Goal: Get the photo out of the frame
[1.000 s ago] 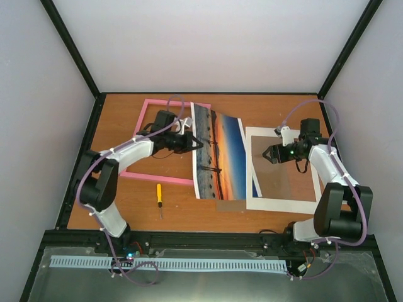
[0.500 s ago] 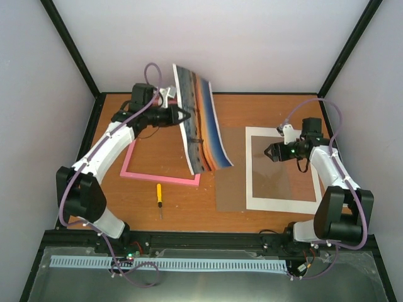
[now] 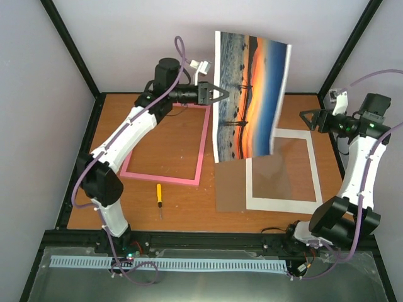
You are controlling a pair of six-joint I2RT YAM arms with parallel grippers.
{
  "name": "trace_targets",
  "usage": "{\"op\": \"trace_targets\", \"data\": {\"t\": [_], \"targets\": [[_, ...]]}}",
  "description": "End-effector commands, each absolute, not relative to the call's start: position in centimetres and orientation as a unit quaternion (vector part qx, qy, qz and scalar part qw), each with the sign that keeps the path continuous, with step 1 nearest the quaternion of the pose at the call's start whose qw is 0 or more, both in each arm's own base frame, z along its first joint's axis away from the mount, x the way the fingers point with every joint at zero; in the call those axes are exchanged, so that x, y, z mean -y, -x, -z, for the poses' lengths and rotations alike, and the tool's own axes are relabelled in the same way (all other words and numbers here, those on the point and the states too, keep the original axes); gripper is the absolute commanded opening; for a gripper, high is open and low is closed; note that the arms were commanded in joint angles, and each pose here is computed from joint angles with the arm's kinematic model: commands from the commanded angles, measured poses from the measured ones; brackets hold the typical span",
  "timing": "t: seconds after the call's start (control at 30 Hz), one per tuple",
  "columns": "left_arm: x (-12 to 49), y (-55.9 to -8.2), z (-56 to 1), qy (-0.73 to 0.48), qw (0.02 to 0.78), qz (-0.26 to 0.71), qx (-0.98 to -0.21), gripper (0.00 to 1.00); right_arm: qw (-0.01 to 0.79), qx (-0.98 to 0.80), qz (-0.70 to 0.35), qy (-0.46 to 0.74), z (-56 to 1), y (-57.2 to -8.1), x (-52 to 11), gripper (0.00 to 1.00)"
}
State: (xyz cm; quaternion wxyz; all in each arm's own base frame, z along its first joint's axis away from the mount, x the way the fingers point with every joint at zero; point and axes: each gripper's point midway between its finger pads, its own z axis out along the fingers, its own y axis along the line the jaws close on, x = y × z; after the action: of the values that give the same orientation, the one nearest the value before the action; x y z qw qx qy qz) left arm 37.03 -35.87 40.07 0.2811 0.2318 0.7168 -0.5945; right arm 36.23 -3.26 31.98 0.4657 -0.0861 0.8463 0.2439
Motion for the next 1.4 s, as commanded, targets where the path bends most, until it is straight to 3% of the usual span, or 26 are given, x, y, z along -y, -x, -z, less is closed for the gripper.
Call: {"op": "trace_targets", "data": {"t": [0.0, 0.13, 0.27, 0.7, 0.97, 1.1, 1.37], "targets": [[33.7, -36.4, -39.8, -0.222, 0.29, 0.607, -0.706, 0.01, 0.457, -0.823, -0.322, 0.105, -33.1, -33.6, 0.6, 0.74], [30.9, -36.8, -30.9, -0.154, 0.218, 0.629, -0.73, 0.01, 0.441, -0.825, -0.339, 0.098, -30.8, -33.3, 0.3, 0.74], [30.0, -36.7, -23.1, -0.114, 0.201, 0.594, -0.771, 0.01, 0.418, -0.815, -0.391, 0.091, -28.5, -33.4, -0.5, 0.72], [28.3, -37.1, -9.4, -0.078, 0.142, 0.482, -0.861, 0.02, 0.338, -0.844, -0.384, 0.16, -19.3, -33.7, -6.5, 0.7], [27.1, -37.7, -7.3, -0.073, 0.149, 0.43, -0.887, 0.13, 0.321, -0.849, -0.387, 0.16, -17.6, -33.1, -6.7, 0.7], [26.4, -37.7, -7.2, -0.055, 0.153, 0.411, -0.897, 0.29, 0.314, -0.849, -0.394, 0.157, -17.3, -33.1, -6.8, 0.7], [24.6, -37.3, -11.1, -0.048, 0.187, 0.378, -0.905, 0.35, 0.313, -0.85, -0.391, 0.161, -17.4, -33.1, -7.1, 0.7]]}}
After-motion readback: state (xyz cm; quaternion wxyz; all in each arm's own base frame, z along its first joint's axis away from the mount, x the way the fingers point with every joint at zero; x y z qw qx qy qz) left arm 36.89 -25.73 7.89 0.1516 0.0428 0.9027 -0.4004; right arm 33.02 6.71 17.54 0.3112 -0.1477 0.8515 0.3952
